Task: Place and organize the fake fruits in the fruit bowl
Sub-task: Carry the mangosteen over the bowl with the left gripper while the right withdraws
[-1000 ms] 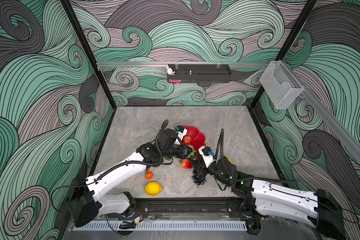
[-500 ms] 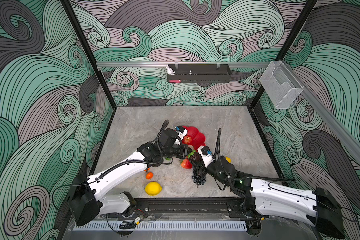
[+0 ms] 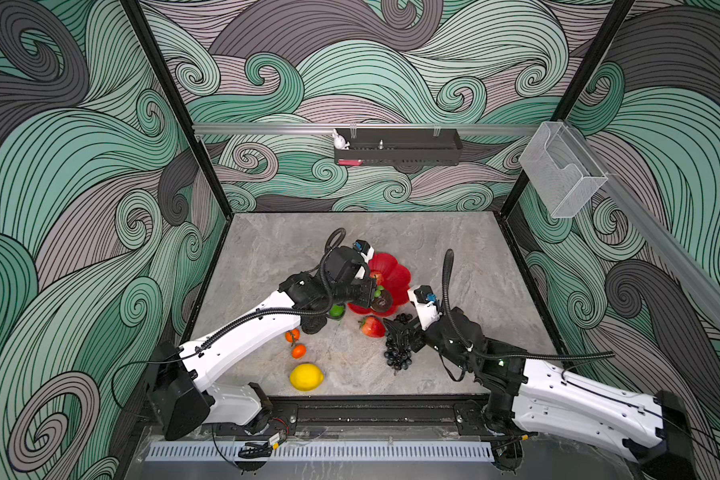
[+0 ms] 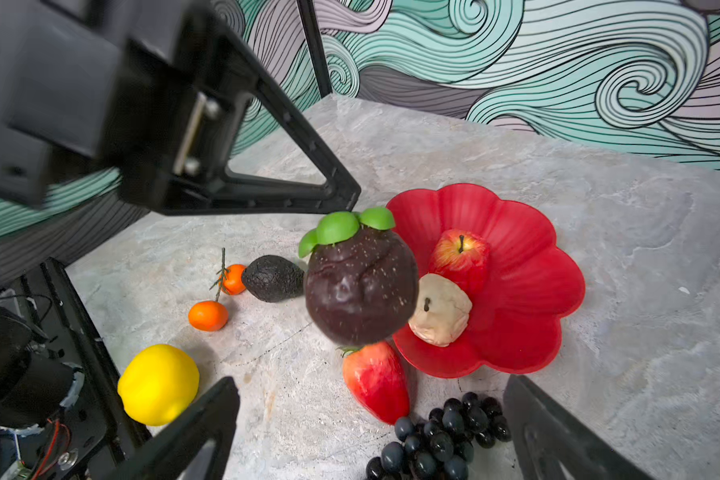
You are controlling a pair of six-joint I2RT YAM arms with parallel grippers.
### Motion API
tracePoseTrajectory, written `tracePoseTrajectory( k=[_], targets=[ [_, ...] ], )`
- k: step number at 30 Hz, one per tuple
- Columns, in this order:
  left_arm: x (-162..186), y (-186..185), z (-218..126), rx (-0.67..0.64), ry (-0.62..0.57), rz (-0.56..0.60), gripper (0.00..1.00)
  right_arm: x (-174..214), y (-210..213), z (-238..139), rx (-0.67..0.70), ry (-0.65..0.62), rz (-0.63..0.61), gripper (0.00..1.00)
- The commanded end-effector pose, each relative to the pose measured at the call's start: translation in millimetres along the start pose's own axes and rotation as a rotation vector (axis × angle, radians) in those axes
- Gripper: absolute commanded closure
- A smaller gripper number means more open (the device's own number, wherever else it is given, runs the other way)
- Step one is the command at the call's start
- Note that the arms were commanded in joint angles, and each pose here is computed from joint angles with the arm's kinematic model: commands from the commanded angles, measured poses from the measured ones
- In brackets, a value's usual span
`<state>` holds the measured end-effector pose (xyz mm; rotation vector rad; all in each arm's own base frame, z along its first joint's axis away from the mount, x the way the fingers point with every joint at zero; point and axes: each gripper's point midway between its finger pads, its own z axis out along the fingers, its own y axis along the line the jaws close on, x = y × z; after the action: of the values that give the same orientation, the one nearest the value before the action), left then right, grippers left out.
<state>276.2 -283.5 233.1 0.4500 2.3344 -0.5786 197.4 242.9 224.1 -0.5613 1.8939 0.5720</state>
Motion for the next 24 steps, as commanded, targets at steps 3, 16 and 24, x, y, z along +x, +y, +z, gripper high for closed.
tracePoseTrajectory(
  k=[3, 16, 24],
  targets=[
    [-13.0, 58.1, 6.6, -0.323, 0.009, 0.085, 0.94, 19.1, -33.5, -29.1, 0.130, 0.105, 0.047, 0.00],
    [-30.3, 116.1, 67.8, -0.531, 0.117, 0.088, 0.94, 25.4, -42.9, -52.9, 0.136, 0.118, 0.118, 0.00],
    [-21.9, 122.2, 102.0, -0.535, 0.204, 0.092, 0.94, 14.8, -45.3, -62.2, 0.132, 0.079, 0.119, 0.00]
  ],
)
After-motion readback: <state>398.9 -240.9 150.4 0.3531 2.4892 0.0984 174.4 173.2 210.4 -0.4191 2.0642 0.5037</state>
